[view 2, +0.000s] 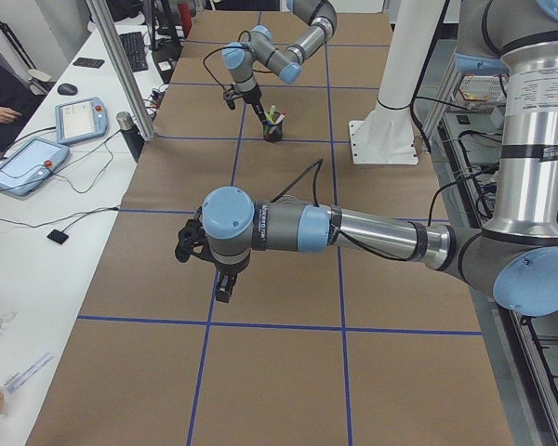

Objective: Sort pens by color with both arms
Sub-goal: 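Close the right gripper on the blue marker inside the cup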

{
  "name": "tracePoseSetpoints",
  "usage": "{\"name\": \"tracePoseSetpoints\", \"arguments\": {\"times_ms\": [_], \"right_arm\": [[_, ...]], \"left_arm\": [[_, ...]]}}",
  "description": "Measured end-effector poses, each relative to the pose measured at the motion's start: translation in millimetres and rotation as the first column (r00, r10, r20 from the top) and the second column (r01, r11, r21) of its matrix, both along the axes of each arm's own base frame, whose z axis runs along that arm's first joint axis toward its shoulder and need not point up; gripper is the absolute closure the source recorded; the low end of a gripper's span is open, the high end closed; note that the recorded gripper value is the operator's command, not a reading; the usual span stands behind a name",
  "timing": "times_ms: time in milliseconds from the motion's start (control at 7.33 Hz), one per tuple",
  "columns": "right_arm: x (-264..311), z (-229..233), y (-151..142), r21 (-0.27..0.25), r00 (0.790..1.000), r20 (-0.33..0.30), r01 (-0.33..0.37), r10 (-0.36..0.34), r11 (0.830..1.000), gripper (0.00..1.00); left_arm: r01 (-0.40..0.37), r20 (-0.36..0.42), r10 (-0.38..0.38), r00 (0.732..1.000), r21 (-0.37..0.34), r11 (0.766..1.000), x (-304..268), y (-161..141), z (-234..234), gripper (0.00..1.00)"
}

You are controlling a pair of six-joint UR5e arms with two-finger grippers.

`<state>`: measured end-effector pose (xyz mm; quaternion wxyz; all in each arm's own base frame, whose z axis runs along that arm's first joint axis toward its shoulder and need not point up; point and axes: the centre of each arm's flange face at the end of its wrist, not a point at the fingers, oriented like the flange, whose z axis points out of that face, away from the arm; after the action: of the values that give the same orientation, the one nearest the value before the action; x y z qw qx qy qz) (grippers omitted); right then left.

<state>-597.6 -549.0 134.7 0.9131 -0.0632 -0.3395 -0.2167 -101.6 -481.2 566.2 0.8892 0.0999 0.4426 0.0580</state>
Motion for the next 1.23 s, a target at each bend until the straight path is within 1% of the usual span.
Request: {"name": "tracePoseSetpoints", "arguments": {"times_ms": [273, 955, 1227], "right_arm": [[0.5, -1.8, -0.1, -0.007, 1.0, 0.004, -0.002, 0.002, 1.0, 0.57], [0.8, -4.8, 0.0, -0.017, 1.0, 0.006, -0.014, 0.014, 1.0, 0.65], [0.7, -5.2, 0.4, -0.023, 1.0, 0.007, -0.016, 0.016, 1.0, 0.66]], "left_arm": [[0.0, 0.0, 0.0, 1.0, 0.0, 1.0, 0.0, 0.2, 0.2, 0.0], [0.0, 0.0, 0.0, 1.0, -0.001, 1.0, 0.1, 0.6, 0.5, 0.0], [0.0, 0.0, 0.0, 1.0, -0.001, 1.0, 0.1, 0.6, 0.7, 0.0]]}}
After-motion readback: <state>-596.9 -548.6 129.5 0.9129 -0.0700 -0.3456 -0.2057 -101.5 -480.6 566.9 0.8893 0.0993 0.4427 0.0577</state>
